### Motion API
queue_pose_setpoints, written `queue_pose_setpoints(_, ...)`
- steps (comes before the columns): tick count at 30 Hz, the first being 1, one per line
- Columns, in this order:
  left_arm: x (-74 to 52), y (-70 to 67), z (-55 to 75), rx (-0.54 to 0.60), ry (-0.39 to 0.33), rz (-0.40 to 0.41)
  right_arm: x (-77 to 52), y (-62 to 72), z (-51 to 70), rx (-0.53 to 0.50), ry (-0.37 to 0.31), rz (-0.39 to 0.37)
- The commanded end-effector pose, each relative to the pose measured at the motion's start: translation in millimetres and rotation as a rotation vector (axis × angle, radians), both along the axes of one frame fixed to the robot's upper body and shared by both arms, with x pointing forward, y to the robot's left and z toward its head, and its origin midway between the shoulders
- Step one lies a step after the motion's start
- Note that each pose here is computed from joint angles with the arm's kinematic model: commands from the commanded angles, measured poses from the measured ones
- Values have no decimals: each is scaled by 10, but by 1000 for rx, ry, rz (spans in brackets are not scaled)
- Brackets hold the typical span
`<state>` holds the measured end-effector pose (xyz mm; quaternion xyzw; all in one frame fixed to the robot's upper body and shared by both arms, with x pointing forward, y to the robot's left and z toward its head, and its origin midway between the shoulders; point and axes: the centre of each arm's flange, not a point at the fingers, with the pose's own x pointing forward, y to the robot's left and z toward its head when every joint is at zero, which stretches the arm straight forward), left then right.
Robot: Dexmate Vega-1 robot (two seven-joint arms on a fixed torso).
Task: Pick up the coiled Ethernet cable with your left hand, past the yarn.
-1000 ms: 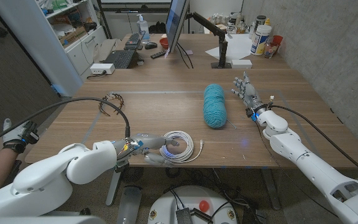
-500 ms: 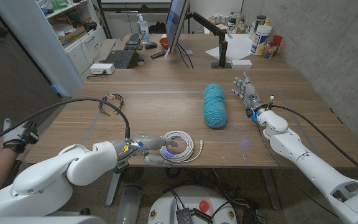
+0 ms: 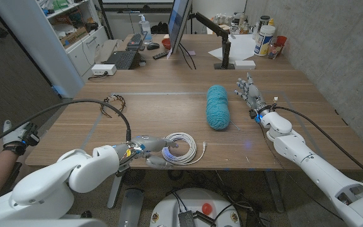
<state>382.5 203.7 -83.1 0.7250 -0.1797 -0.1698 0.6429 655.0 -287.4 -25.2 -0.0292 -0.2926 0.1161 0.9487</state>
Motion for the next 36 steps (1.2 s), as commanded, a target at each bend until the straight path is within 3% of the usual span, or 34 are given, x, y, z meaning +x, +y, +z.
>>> queue_pose_setpoints(1, -55, -33, -33, -3, -32, 25, 3, -1, -6, 2, 1, 2)
queue_pose_setpoints(36, -17, -119, -102, 66, -72, 53, -1, -7, -4, 7, 5, 2)
